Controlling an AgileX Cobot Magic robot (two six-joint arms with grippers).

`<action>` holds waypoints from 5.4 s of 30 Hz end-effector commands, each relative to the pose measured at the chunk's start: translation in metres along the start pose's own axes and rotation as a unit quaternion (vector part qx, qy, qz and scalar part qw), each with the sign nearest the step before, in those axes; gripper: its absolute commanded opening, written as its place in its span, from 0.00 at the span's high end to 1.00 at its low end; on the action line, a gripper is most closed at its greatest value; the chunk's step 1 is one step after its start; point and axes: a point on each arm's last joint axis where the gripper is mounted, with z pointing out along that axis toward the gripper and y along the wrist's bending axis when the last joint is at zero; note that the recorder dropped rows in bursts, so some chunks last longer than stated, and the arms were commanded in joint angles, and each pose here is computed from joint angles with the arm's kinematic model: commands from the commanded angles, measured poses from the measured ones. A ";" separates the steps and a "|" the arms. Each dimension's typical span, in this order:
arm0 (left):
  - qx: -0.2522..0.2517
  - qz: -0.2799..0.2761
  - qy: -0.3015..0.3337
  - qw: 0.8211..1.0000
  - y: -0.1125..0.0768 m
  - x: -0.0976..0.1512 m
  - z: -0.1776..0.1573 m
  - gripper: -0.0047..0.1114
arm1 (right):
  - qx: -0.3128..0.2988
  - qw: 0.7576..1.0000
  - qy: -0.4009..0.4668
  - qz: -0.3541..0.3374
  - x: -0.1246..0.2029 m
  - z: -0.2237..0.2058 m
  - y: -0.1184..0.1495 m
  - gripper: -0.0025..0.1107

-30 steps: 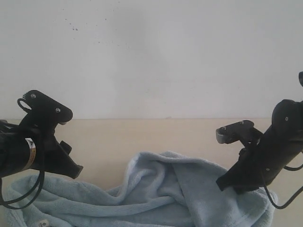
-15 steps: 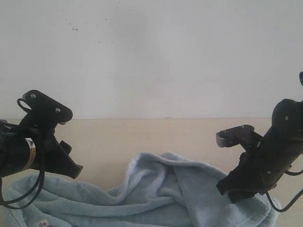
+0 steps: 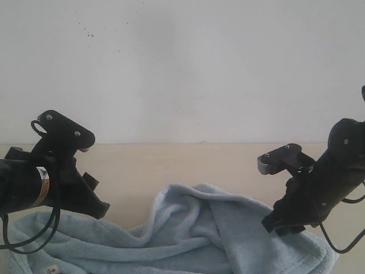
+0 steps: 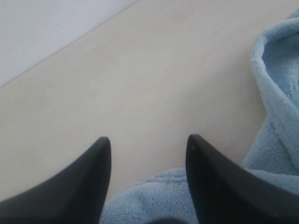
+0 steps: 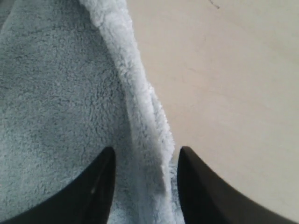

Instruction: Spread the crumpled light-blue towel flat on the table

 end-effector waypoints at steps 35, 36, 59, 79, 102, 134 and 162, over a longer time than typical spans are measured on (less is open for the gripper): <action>0.028 -0.211 0.010 0.977 0.089 0.018 0.017 0.89 | 0.290 0.952 -0.099 -0.020 0.020 -0.190 -0.018 0.98; 0.044 -0.195 0.004 0.980 0.089 0.018 0.017 0.89 | 0.299 0.951 -0.083 -0.022 0.023 -0.191 -0.020 0.98; 0.115 -0.212 0.079 0.967 0.066 0.060 0.068 0.31 | 0.336 0.937 -0.097 0.020 0.023 -0.195 -0.026 0.98; 0.156 -0.386 0.134 0.899 0.065 0.077 0.063 0.35 | 0.291 0.947 -0.128 0.047 0.019 -0.191 -0.019 0.98; 0.191 -0.314 -0.053 0.929 0.096 -0.011 -0.002 0.93 | 0.319 0.939 -0.125 0.021 0.019 -0.195 -0.023 0.98; 0.132 -0.289 -0.209 0.925 0.071 0.018 -0.169 0.93 | 0.334 0.929 -0.129 -0.091 0.118 -0.341 0.030 0.98; 0.041 -0.289 0.082 0.953 0.089 0.067 0.015 0.92 | 0.291 0.931 -0.088 -0.200 -0.004 -0.088 -0.013 0.98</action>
